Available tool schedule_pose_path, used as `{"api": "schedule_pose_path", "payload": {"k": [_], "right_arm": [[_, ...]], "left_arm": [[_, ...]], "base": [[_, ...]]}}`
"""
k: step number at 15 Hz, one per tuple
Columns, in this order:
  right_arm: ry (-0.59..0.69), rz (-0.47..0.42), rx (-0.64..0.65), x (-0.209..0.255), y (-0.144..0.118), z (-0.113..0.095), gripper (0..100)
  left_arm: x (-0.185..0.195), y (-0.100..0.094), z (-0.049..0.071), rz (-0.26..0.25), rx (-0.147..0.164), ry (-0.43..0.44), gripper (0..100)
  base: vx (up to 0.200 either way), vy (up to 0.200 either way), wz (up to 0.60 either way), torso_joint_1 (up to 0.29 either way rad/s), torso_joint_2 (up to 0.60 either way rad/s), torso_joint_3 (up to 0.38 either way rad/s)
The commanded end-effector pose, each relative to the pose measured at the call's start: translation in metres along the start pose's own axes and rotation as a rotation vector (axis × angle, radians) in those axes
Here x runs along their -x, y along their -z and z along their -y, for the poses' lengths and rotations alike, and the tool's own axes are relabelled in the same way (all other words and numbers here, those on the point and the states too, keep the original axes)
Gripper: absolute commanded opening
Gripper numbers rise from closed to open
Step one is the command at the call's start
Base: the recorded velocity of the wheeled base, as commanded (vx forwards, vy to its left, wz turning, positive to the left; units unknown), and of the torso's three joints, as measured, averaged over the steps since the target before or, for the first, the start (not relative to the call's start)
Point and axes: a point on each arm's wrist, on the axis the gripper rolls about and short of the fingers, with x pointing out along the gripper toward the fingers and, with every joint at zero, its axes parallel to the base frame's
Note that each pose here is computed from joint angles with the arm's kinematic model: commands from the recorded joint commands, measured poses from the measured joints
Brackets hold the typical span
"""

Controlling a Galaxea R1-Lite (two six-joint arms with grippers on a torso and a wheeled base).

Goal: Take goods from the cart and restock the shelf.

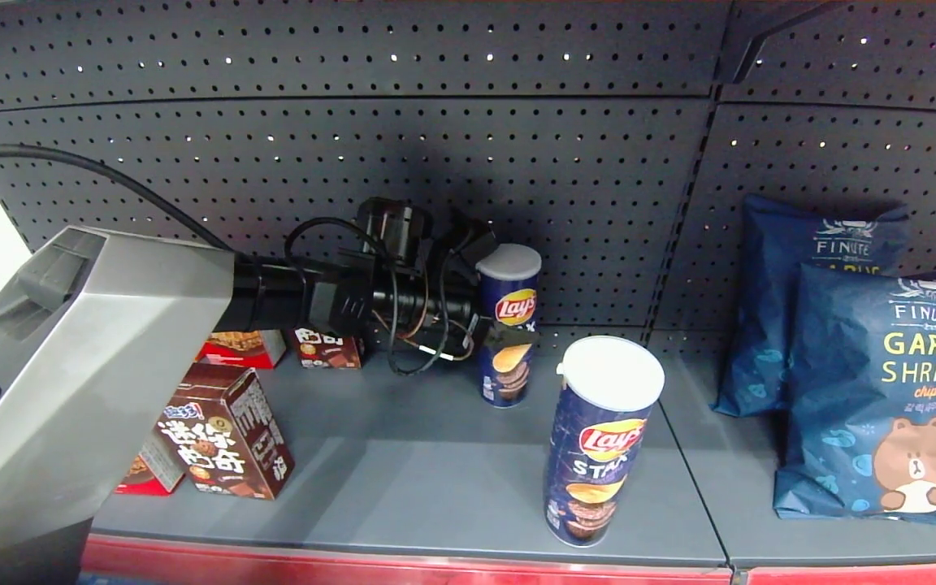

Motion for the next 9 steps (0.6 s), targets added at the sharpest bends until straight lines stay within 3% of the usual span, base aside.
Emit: {"api": "schedule_pose_path", "payload": {"k": [1,9], "right_arm": [[0.000,-0.001,0.001,0.000,0.000,0.000,100],[0.000,-0.001,0.001,0.000,0.000,0.000,100]], "left_arm": [[-0.001,0.000,0.000,0.001,-0.001,0.000,100],[0.013,-0.012,0.003,0.018,-0.013,-0.013,100]], "base": [[0.000,0.000,0.00,0.000,0.00,0.000],[0.000,0.000,0.00,0.000,0.00,0.000]]}}
